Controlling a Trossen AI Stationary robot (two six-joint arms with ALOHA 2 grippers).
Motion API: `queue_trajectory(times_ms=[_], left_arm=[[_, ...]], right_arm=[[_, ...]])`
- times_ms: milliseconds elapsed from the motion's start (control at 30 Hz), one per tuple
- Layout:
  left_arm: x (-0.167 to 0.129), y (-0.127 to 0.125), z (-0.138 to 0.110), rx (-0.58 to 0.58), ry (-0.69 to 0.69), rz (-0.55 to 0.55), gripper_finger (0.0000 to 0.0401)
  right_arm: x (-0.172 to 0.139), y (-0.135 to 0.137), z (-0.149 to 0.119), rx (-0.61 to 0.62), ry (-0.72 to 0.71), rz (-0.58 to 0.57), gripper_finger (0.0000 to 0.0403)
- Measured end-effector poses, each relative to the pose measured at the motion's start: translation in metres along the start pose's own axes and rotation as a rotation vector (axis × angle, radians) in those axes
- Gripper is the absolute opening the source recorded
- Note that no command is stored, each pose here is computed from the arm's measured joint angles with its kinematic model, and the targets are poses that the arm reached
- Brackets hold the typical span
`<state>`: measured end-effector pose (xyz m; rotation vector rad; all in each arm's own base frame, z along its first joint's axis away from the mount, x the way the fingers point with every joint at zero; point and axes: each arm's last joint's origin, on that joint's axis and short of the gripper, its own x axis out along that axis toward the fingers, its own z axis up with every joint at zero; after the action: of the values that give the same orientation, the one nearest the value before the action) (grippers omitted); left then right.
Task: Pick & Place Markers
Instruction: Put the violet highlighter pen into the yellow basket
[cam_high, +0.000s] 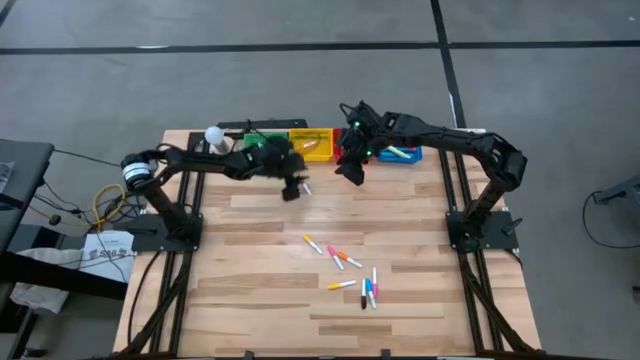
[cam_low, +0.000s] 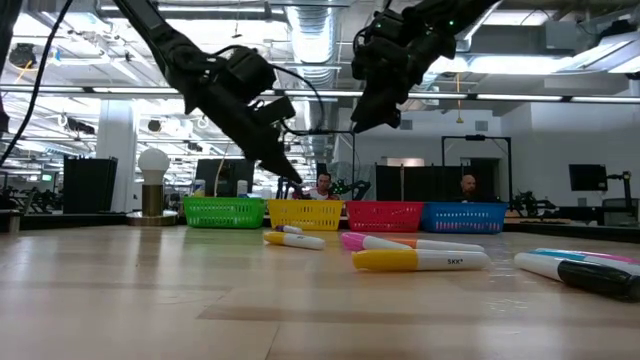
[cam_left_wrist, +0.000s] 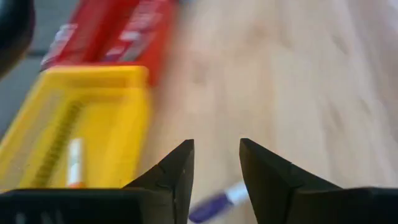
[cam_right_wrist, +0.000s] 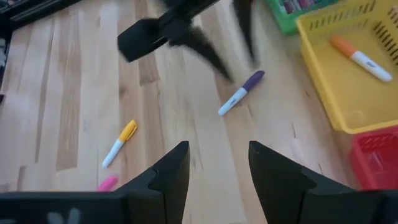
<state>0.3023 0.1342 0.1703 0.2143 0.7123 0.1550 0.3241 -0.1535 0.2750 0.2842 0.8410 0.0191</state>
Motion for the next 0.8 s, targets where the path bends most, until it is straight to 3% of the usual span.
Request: queue_trajectory(times_ms=[100,200,800], left_arm=[[0.002,-0.018,0.001,0.205,0.035,-0.054,0.0121],[0.005,-0.026,0.002,0.317,0.043,-0.067,0.0114],[0.036,-0.031,-0.028,0.307,0.157,-0.123,0.0108]], right_arm=[[0.001,0.003,0.000,-0.026,0.004,0.007,0.0153],[0.003,0.006,0.000,-0.041,0.007,0.012,0.0153],[0.004,0.010,0.000,-0.072,0.019,0.025,0.0150]])
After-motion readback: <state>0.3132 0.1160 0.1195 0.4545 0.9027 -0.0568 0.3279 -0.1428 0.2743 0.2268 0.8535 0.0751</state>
